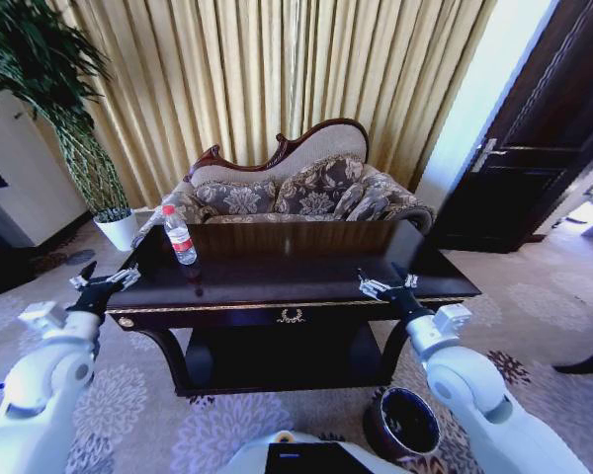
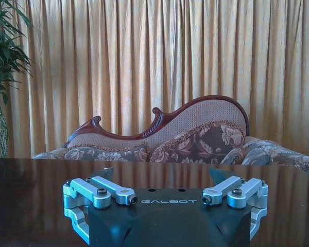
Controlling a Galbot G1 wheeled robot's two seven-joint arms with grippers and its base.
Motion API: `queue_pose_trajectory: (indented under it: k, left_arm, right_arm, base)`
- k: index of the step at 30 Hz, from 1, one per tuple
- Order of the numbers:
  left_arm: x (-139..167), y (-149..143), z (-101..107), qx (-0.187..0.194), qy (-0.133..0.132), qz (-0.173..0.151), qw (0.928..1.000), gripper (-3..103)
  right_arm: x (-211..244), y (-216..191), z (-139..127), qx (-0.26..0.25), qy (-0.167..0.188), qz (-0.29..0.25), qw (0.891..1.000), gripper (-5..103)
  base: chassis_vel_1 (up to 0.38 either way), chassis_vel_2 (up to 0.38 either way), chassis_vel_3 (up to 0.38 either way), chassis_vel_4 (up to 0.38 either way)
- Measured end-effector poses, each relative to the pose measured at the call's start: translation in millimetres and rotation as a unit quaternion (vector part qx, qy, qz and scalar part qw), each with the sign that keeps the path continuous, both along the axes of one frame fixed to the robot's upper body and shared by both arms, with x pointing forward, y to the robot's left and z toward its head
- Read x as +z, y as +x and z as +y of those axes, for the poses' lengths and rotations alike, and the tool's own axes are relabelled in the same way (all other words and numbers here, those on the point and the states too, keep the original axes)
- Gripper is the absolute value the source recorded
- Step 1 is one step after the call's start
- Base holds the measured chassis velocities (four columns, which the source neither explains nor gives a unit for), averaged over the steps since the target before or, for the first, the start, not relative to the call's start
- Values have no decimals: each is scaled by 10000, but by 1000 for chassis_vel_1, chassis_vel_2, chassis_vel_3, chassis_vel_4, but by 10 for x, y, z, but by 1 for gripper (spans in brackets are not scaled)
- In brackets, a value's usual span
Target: Move to the front of the table and place the trash on the table into the trash bin.
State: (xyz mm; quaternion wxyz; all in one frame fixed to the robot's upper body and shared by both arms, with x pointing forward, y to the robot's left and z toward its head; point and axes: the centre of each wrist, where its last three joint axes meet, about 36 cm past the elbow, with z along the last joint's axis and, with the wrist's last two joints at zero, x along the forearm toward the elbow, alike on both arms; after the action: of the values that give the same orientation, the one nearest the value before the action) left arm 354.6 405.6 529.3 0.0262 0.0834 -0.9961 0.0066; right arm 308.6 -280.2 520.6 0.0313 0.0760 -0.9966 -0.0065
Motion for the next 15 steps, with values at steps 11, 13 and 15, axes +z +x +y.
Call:
queue_pose_trajectory:
  k: [11, 13, 15]
  left_arm:
    - [-139, 499, -156, -366, 6, 463, 9983, 100]
    - [-189, 588, -226, -514, 30, 579, 9970, 100]
    - [-215, 642, -284, -622, 77, 699, 9956, 100]
  right_arm:
    - [-31, 33, -31, -32, -85, 21, 10000, 100]
    - [-46, 46, -43, -46, -104, 36, 9999, 100]
    - [-59, 63, -56, -61, -116, 46, 9999, 100]
  base:
    - [0, 0, 0, 0]
    - [0, 0, 0, 0]
    - [0, 0, 0, 0]
